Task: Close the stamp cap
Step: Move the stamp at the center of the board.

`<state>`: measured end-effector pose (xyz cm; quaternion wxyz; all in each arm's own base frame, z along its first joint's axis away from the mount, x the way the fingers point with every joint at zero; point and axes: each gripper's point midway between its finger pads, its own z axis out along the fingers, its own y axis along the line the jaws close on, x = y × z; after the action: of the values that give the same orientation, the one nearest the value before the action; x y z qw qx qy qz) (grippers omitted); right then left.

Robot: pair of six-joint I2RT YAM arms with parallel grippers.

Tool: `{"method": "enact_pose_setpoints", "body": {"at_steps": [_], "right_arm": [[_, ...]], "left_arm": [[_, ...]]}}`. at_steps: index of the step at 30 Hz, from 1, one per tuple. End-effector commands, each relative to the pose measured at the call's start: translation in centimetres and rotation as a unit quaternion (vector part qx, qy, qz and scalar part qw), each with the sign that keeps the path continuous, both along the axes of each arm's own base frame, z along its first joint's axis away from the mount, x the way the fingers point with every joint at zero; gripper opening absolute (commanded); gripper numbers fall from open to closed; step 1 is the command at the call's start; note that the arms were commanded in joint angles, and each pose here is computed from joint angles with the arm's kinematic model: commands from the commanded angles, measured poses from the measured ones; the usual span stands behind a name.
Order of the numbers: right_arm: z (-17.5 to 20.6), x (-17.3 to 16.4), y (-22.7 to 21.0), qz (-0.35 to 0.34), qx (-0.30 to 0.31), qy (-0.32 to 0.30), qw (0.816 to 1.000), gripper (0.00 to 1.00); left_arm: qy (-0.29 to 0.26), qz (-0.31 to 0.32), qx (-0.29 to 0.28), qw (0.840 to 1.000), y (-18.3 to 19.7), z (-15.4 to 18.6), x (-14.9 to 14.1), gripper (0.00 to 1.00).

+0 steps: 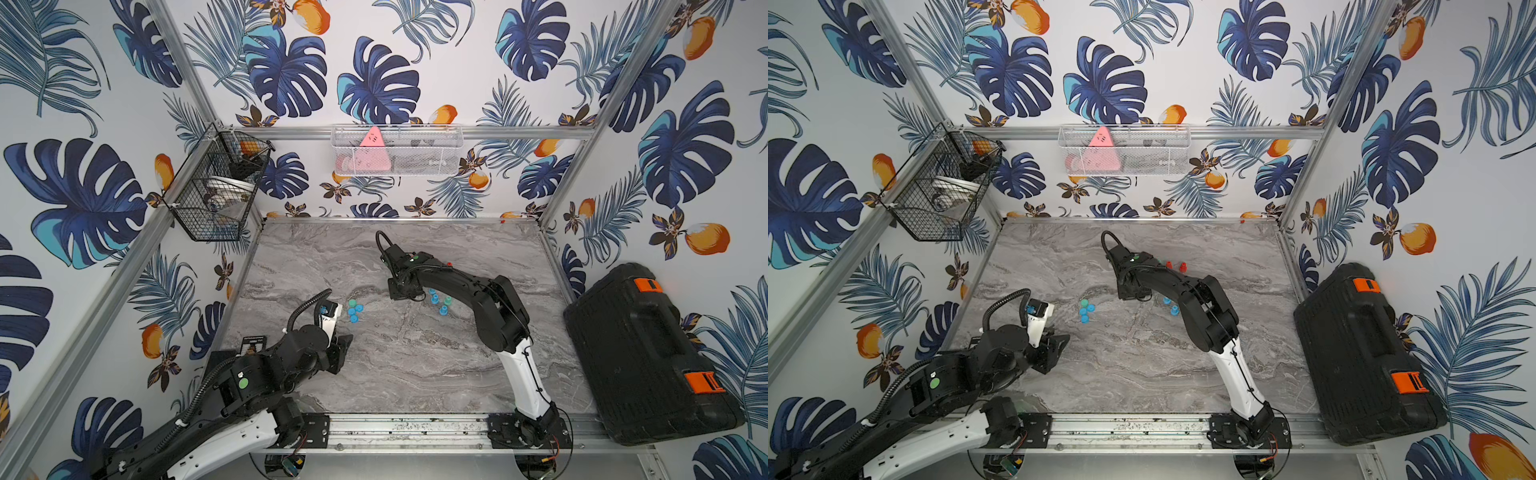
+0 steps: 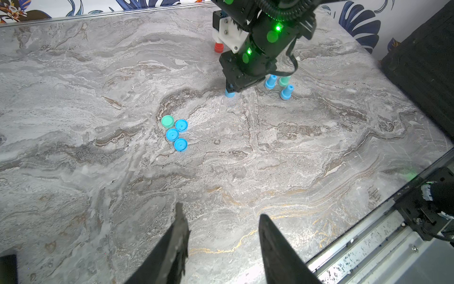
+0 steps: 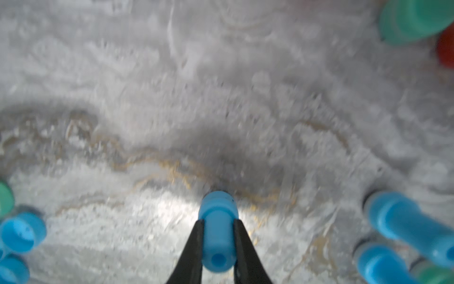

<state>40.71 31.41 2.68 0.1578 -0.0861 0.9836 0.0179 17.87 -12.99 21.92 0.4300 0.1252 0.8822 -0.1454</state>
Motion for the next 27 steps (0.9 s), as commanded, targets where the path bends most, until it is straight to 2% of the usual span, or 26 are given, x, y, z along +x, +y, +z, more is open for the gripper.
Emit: {"method": "enact_pose_setpoints", "body": {"at_steps": [1, 8, 13, 20, 27], "right_arm": [[-2.8, -0.5, -2.2, 0.01, -0.045, 0.062, 0.997, 0.19], [-3.2, 4.6, -1.7, 0.001, -0.055, 0.033, 0.998, 0.19], [-3.2, 6.9, -1.4, -0.008, -0.043, 0.017, 0.999, 0.19], [-3.0, 8.5, -0.6, -0.011, -0.029, -0.006, 1.0, 0.21], [-2.7, 8.8, -0.5, -0.011, -0.027, -0.011, 1.0, 0.24]], "left_arm": [[-0.01, -0.002, -0.009, 1.0, -0.3, 0.5, 0.2, 0.51], [-0.008, -0.006, -0.007, 1.0, -0.4, 0.4, 0.2, 0.51], [-0.01, -0.008, -0.01, 1.0, -0.4, 0.5, 0.1, 0.51], [-0.009, -0.01, -0.009, 1.0, -0.5, 0.5, 0.1, 0.51], [-0.009, -0.01, -0.009, 1.0, -0.5, 0.5, 0.1, 0.51]]}}
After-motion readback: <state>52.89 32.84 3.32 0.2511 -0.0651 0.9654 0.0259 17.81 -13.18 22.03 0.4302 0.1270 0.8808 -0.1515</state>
